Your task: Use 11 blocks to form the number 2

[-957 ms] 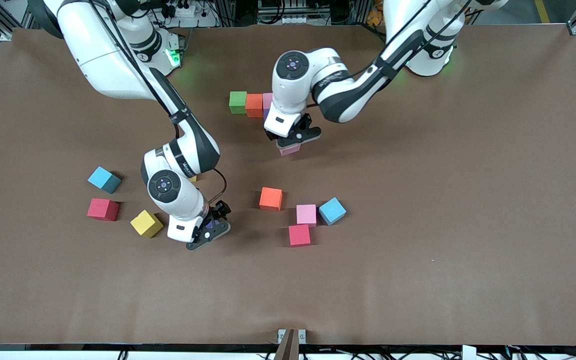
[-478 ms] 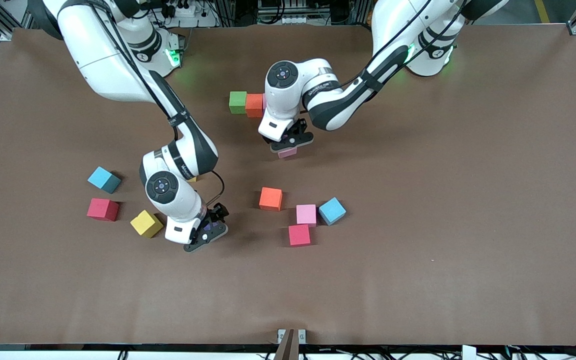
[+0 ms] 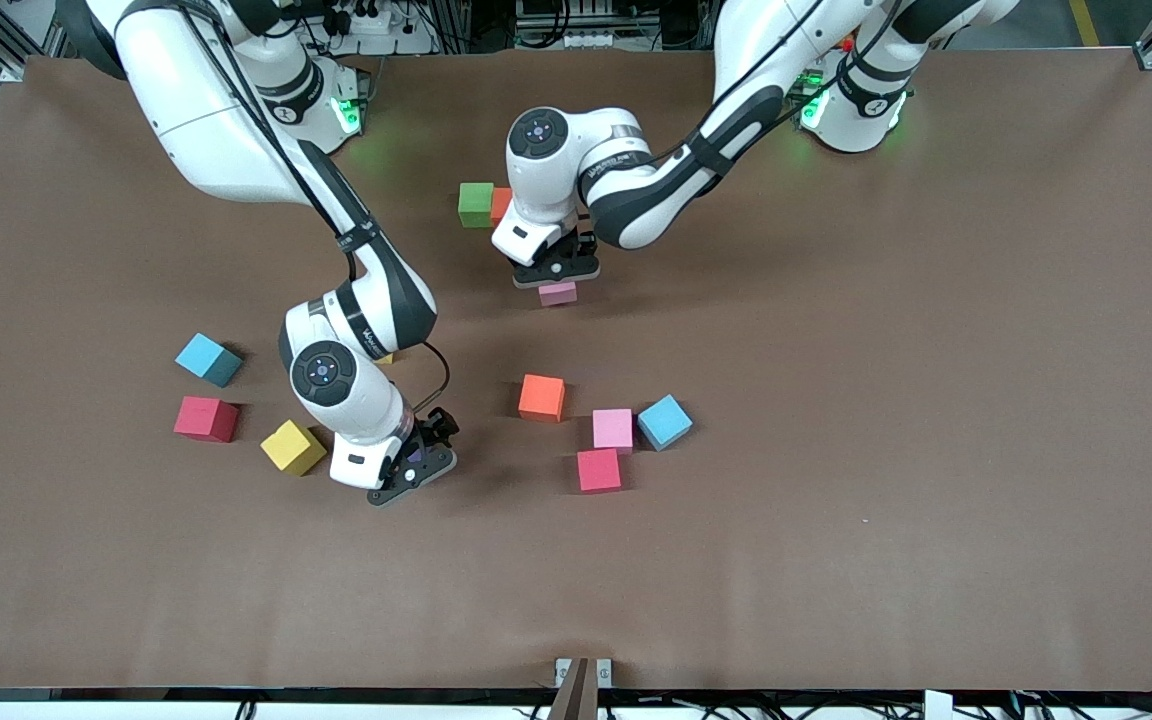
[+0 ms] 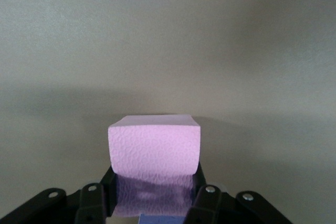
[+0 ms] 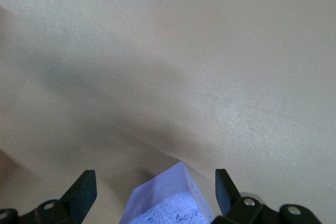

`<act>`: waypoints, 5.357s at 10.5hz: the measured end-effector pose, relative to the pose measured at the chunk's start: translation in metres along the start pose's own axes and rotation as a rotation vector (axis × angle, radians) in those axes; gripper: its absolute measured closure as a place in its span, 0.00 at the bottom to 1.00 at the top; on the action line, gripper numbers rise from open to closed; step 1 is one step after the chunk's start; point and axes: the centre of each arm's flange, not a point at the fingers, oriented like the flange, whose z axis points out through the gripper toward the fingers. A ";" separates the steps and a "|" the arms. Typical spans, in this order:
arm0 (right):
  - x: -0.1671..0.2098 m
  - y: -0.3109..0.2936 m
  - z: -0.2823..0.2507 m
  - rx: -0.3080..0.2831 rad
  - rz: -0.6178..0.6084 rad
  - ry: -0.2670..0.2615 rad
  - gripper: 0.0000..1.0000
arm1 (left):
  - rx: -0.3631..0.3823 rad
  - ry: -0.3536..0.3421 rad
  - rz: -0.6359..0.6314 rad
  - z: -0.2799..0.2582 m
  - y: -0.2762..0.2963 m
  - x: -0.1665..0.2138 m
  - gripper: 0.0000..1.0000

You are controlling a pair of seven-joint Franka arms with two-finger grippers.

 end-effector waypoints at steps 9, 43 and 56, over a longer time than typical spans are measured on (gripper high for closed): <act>-0.010 -0.004 -0.029 -0.008 0.372 -0.148 0.00 | 0.006 -0.007 0.062 0.019 0.020 -0.025 0.44; -0.028 0.000 0.003 -0.005 1.132 -0.051 0.40 | 0.037 0.088 0.077 -0.025 0.021 -0.008 0.00; -0.168 -0.137 -0.055 -0.080 1.729 -0.202 0.45 | 0.026 0.047 0.371 -0.180 -0.262 0.294 0.00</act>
